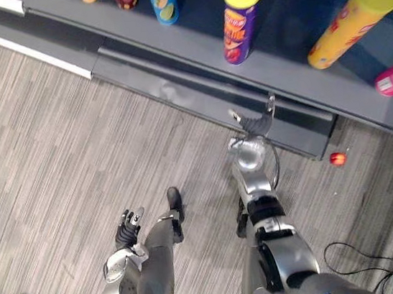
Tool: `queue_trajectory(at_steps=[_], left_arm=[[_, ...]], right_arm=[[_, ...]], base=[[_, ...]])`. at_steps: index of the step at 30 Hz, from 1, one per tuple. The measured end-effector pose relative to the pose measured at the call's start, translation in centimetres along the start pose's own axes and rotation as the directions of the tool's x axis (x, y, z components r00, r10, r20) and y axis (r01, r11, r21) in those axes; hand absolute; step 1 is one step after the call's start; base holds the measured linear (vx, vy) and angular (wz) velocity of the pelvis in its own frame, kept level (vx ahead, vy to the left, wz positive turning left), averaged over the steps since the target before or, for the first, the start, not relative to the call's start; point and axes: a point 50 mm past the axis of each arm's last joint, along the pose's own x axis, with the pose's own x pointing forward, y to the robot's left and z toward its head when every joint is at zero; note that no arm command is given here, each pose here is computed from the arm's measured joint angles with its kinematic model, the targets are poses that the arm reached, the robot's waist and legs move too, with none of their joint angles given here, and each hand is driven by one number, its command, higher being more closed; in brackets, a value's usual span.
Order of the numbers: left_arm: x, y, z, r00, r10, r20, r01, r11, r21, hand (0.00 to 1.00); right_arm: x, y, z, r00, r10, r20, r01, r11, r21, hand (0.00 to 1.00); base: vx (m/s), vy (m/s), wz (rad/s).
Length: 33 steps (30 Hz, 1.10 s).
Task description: Put the gum and the chips on the shelf.
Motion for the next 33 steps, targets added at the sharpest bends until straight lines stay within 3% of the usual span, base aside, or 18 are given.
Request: queue_trajectory(at_steps=[7, 12, 18, 19, 20, 24, 26, 29, 32, 33], left_arm=[[-0.3, 3.8, -2.7, 0.985, 0.097, -0.144, -0.069, 0.98, 0.188, 0.0], [-1.6, 6.4, -5.1, 0.952, 0.172, -0.252, -0.109, 0.962, 0.249, 0.0], [-3.3, 9.2, -6.7, 0.916, 0.256, -0.311, -0.179, 0.95, 0.254, 0.0], [-4.1, 9.7, -7.7, 0.895, 0.276, -0.351, -0.195, 0.949, 0.249, 0.0], [-4.5, 10.0, -8.0, 0.889, 0.278, -0.363, -0.196, 0.949, 0.247, 0.0], [-4.9, 10.3, -8.3, 0.883, 0.281, -0.375, -0.204, 0.951, 0.234, 0.0], [-5.2, 10.6, -8.7, 0.874, 0.294, -0.388, -0.23, 0.952, 0.202, 0.0], [-6.0, 10.7, -9.7, 0.848, 0.319, -0.423, -0.29, 0.948, 0.132, 0.0], [-6.2, 10.5, -10.0, 0.839, 0.321, -0.438, -0.315, 0.945, 0.088, 0.0], [-6.8, 10.0, -10.8, 0.832, 0.308, -0.462, -0.333, 0.943, 0.029, 0.0]], right_arm=[[-4.4, -2.1, -6.1, 0.977, 0.128, -0.172, -0.147, 0.984, -0.101, 0.0], [-9.1, -7.1, -11.5, 0.912, 0.175, -0.371, -0.262, 0.945, -0.198, 0.0], [-16.0, -12.7, -16.9, 0.727, 0.181, -0.662, -0.406, 0.891, -0.203, 0.0], [-18.8, -15.1, -19.0, 0.619, 0.115, -0.777, -0.395, 0.901, -0.181, 0.0], [-19.5, -15.9, -19.4, 0.591, 0.085, -0.802, -0.374, 0.91, -0.18, 0.0], [-20.1, -17.0, -19.7, 0.571, 0.04, -0.82, -0.329, 0.926, -0.184, 0.0], [-21.2, -18.9, -20.5, 0.496, -0.079, -0.865, -0.168, 0.968, -0.185, 0.0], [-23.8, -20.6, -21.0, 0.385, -0.162, -0.908, -0.034, 0.981, -0.19, 0.0], [-24.7, -21.3, -21.0, 0.359, -0.191, -0.913, 0.038, 0.981, -0.19, 0.0], [-25.5, -21.8, -21.1, 0.332, -0.213, -0.919, 0.126, 0.975, -0.181, 0.0]], base=[[0.1, 0.026, -0.26], [0.14, 0.061, -0.1], [0.07, 0.038, -0.07], [0.02, 0.029, -0.13], [0.0, 0.02, -0.16], [-0.01, 0.002, -0.04], [0.03, 0.004, 0.04], [0.05, 0.018, -0.03], [0.02, 0.009, -0.06], [0.02, -0.01, -0.08]])
